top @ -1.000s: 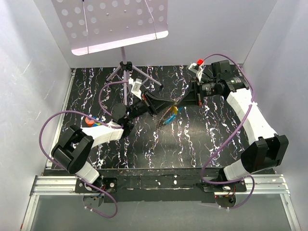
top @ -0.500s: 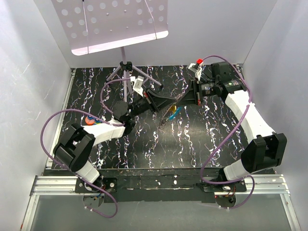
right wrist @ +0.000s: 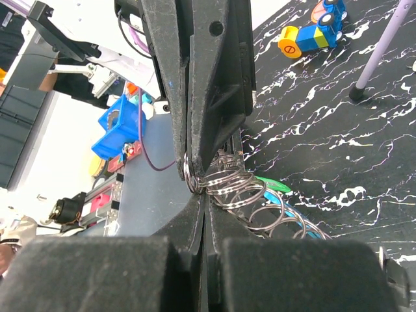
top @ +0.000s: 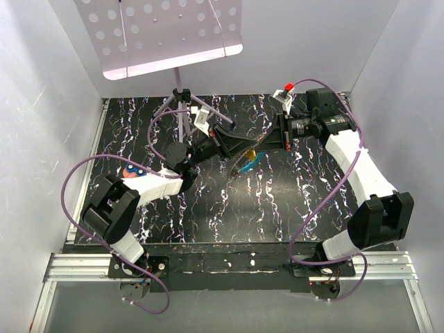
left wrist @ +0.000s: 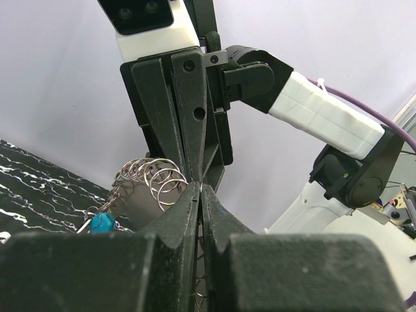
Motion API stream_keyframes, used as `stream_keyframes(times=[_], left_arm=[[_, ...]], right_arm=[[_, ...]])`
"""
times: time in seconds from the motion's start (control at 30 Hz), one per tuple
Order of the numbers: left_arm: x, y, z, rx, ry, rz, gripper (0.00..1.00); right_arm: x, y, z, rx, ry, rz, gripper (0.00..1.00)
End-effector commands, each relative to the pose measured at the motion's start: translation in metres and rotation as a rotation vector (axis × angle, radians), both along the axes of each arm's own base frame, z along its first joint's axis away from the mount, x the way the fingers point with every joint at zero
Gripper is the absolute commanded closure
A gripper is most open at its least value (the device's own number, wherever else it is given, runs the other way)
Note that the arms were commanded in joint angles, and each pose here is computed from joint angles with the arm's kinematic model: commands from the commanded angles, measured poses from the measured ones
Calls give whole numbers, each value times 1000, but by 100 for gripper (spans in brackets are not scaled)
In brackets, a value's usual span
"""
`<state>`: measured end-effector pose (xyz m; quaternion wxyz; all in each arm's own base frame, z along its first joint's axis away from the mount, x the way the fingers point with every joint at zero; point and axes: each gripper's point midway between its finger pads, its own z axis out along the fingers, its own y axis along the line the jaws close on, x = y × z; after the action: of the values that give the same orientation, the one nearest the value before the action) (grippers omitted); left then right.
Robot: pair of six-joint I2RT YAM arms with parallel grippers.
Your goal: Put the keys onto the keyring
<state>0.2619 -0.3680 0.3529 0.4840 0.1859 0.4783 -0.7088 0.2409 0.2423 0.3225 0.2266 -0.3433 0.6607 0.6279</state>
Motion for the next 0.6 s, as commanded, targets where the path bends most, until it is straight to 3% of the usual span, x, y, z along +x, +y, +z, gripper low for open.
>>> stream_keyframes(times=[0.0,0.07,0.23,0.57], left_arm=[[-29,22,66,-202,-242,2,100],[-29,22,65,-203,-235,4,100],[-35,24,67,-198,-265,3,100],[-35,31,66,-198,-270,29,100]], right_arm=[[-2,0,6,5,-45,-6,96],[-2,-2,9,9,-55,-8,95],[-3,-3,5,-2,-45,-14,80],[-12,-11,-3,-59,-182,-22,50]])
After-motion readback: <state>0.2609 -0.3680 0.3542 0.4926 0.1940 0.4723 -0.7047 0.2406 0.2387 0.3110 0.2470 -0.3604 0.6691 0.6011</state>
